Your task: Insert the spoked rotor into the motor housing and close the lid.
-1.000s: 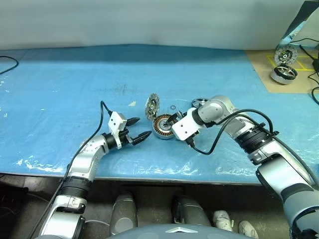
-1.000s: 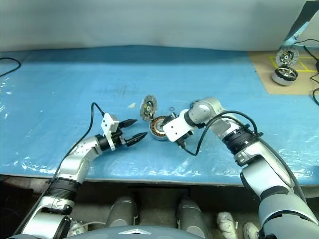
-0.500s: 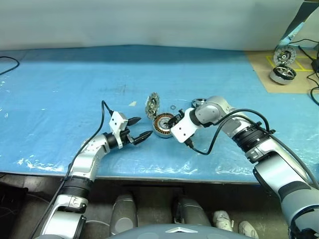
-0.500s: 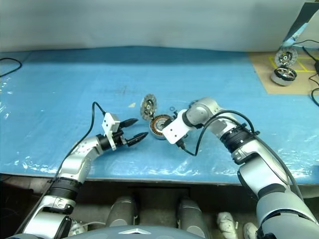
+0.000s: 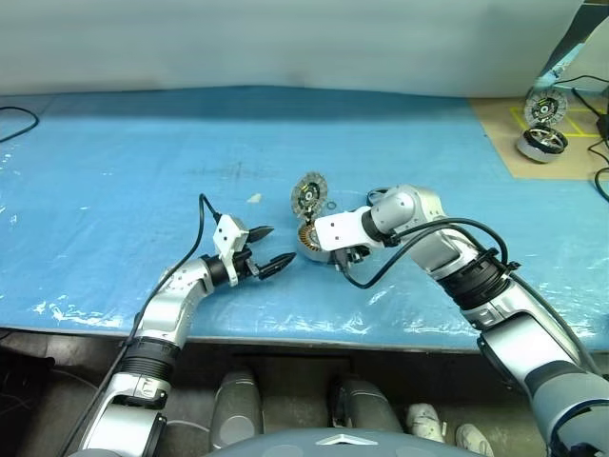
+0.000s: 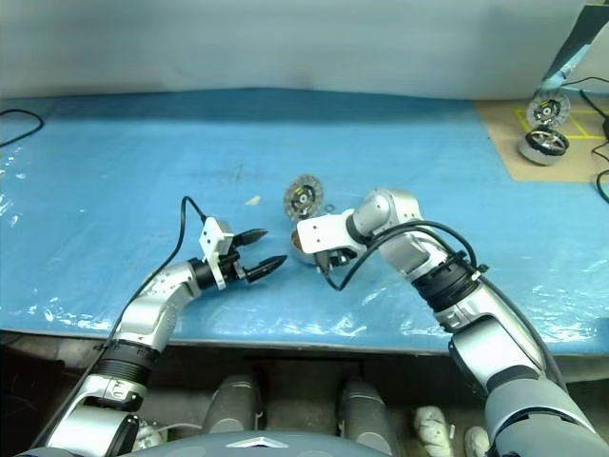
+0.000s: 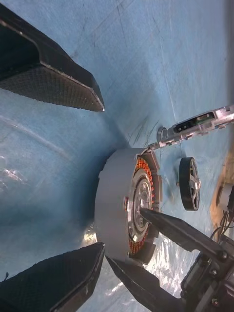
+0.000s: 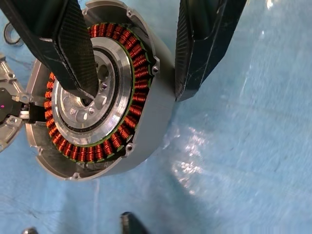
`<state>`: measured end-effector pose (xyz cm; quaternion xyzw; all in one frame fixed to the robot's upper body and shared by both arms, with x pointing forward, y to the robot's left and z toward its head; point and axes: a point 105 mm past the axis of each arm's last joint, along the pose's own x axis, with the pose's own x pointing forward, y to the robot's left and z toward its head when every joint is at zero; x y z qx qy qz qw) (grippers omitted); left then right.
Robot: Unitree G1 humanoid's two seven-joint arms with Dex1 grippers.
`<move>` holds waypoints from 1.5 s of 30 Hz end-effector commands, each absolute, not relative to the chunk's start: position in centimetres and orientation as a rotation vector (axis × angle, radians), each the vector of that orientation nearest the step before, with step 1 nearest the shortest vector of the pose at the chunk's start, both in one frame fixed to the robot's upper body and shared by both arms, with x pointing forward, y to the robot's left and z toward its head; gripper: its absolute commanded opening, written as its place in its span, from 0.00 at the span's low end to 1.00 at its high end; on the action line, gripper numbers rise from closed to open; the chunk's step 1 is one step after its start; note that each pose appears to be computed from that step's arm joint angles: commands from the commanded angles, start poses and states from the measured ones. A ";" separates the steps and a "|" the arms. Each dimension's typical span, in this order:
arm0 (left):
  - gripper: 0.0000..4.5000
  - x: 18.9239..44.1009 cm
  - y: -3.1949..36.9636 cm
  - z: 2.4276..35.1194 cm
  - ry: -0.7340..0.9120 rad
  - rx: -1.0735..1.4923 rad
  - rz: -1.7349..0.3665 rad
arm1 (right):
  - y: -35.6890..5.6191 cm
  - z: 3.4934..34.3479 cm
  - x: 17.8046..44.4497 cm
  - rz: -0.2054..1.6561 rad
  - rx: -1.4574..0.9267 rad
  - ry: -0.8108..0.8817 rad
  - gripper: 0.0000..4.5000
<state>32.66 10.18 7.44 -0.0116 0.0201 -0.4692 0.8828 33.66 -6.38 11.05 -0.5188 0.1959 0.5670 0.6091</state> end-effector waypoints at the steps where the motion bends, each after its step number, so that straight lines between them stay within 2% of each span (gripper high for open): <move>1: 1.00 33.0 10.3 8.2 0.010 -0.002 -0.976 | -5.8 10.6 34.7 1.198 -1.168 0.499 0.44; 6: 1.00 33.1 10.4 8.3 0.001 0.001 -0.971 | -4.7 8.8 35.4 1.117 -1.165 0.546 0.44; 11: 1.00 33.2 10.6 8.6 -0.007 0.003 -0.956 | -4.3 8.6 36.3 1.068 -1.196 0.513 0.44; 18: 1.00 33.3 10.6 8.9 -0.016 -0.001 -0.951 | -3.6 9.4 36.6 1.053 -0.980 0.621 0.97; 23: 1.00 33.3 10.5 8.7 -0.007 0.001 -0.959 | -0.1 13.1 35.9 1.115 -0.826 0.590 0.97; 28: 1.00 33.6 10.3 9.0 -0.015 -0.003 -0.960 | 0.6 15.2 35.9 1.123 -0.805 0.551 0.97; 34: 1.00 33.8 10.2 9.2 -0.021 -0.004 -0.959 | -0.6 16.2 34.9 1.193 -0.817 0.507 0.97; 41: 1.00 33.7 10.4 9.7 -0.025 -0.007 -0.966 | -5.2 15.4 34.6 1.197 -0.788 0.498 0.97; 43: 1.00 33.7 10.4 10.0 -0.031 -0.006 -0.973 | -6.5 15.6 35.1 1.160 -0.802 0.433 0.97; 45: 1.00 33.6 10.5 10.3 -0.039 0.000 -0.979 | -7.7 16.9 37.1 1.022 -0.712 0.307 0.97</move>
